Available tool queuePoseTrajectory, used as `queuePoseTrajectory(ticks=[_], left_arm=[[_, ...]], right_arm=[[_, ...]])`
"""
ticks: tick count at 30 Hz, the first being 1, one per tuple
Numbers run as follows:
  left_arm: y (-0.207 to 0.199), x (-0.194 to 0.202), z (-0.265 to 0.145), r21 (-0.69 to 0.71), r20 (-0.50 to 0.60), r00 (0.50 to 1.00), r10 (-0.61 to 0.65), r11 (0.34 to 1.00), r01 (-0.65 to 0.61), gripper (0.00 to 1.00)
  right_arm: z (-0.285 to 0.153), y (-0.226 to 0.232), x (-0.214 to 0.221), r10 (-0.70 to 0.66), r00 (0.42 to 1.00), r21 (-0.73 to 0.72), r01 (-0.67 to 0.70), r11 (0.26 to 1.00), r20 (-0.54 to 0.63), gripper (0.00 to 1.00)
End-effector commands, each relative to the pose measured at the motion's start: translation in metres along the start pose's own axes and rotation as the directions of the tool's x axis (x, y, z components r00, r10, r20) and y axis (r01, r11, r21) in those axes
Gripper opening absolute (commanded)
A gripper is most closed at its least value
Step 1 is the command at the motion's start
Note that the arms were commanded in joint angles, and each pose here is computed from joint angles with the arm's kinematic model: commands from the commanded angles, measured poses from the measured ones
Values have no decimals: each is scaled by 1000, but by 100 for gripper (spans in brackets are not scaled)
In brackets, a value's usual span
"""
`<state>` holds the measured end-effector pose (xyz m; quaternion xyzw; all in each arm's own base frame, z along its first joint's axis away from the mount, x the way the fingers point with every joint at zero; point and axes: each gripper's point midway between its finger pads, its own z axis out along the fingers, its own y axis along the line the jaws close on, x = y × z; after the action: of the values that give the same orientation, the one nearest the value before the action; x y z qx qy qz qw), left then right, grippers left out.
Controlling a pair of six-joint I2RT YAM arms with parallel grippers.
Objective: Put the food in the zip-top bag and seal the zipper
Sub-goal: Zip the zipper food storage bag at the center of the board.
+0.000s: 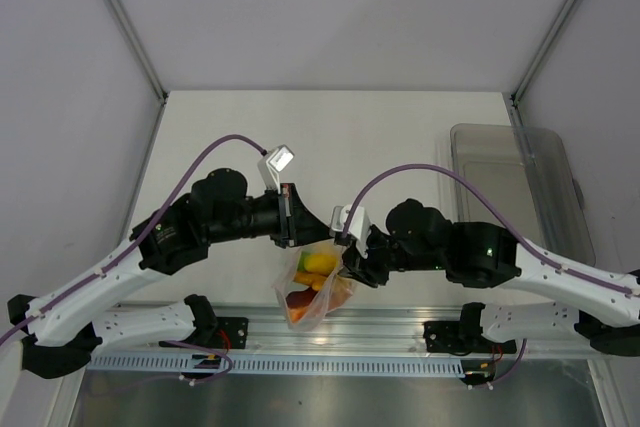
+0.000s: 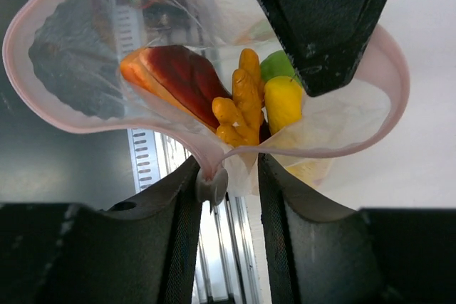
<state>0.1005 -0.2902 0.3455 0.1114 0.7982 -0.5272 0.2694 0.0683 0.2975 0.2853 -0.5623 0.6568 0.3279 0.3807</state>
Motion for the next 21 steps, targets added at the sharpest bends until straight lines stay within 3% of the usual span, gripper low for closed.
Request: queuePoseTrajectory(ticks=[1, 8, 11, 16, 21], left_arm=[[-16, -8, -3, 73, 27, 1000, -7, 997, 5, 1], [-15, -8, -3, 66, 36, 999, -15, 998, 13, 1], [-15, -9, -3, 70, 36, 999, -16, 997, 14, 1], [-15, -7, -3, 70, 30, 1000, -8, 998, 6, 0], [-6, -5, -11, 40, 39, 999, 29, 999, -31, 1]], right_arm=[[-6, -9, -32, -40, 995, 72, 33, 997, 91, 37], [-9, -16, -36, -54, 992, 156, 36, 987, 111, 30], [-9, -17, -38, -55, 991, 175, 34, 984, 119, 22], [-9, -24, -35, -51, 993, 222, 25, 975, 108, 0], [-15, -33, -32, -35, 994, 276, 5, 961, 106, 0]])
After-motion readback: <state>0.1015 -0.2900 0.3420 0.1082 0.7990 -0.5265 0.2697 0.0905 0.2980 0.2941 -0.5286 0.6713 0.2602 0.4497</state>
